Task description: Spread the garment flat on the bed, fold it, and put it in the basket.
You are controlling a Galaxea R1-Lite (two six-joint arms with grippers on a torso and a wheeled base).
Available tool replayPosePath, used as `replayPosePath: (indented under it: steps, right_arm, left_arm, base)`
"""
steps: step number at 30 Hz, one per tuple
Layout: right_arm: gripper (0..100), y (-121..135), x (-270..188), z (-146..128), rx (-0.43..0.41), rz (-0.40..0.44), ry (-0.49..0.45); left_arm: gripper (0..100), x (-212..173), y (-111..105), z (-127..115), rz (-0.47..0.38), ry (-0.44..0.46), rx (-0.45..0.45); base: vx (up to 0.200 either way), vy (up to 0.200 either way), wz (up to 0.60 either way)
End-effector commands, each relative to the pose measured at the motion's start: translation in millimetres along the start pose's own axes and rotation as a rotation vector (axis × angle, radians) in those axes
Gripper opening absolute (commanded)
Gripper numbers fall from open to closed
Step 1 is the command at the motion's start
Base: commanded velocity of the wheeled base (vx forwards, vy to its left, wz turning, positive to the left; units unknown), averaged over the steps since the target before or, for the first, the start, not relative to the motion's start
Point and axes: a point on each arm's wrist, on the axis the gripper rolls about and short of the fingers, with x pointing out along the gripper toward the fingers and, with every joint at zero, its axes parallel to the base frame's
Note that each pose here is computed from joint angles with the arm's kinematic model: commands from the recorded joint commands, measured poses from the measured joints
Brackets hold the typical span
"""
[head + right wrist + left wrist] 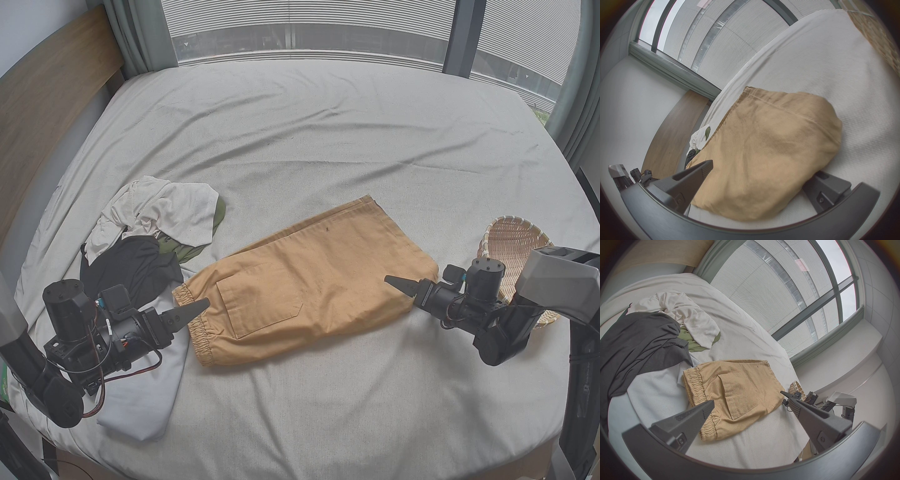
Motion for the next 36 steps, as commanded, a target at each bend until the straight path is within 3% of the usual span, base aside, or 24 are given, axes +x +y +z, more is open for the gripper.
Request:
replayPosePath:
  steps: [1,16,17,36]
  right_arm:
    - [100,-1,14,-5,0.003,0.008,0.018]
    - [100,7,23,-6,-0.013,0.041,0.010]
    - [0,6,24,-6,-0.014,0.020,-0.006]
    - [0,9,15,-15,-0.016,-0.010,0.015]
  left_arm:
    - [100,0,1,-1,0.002,0.003,-0.002]
    - [100,0,0,-1,0.002,0.005,-0.001]
    - [100,0,0,-1,0.002,0.005,-0.001]
    - [100,-2,-1,-3,-0.001,0.011,-0.001]
  base:
    - [0.000,0.000,0.00]
    - [0.000,0.000,0.00]
    - [0.000,0.000,0.00]
    - [0.000,0.000,0.00]
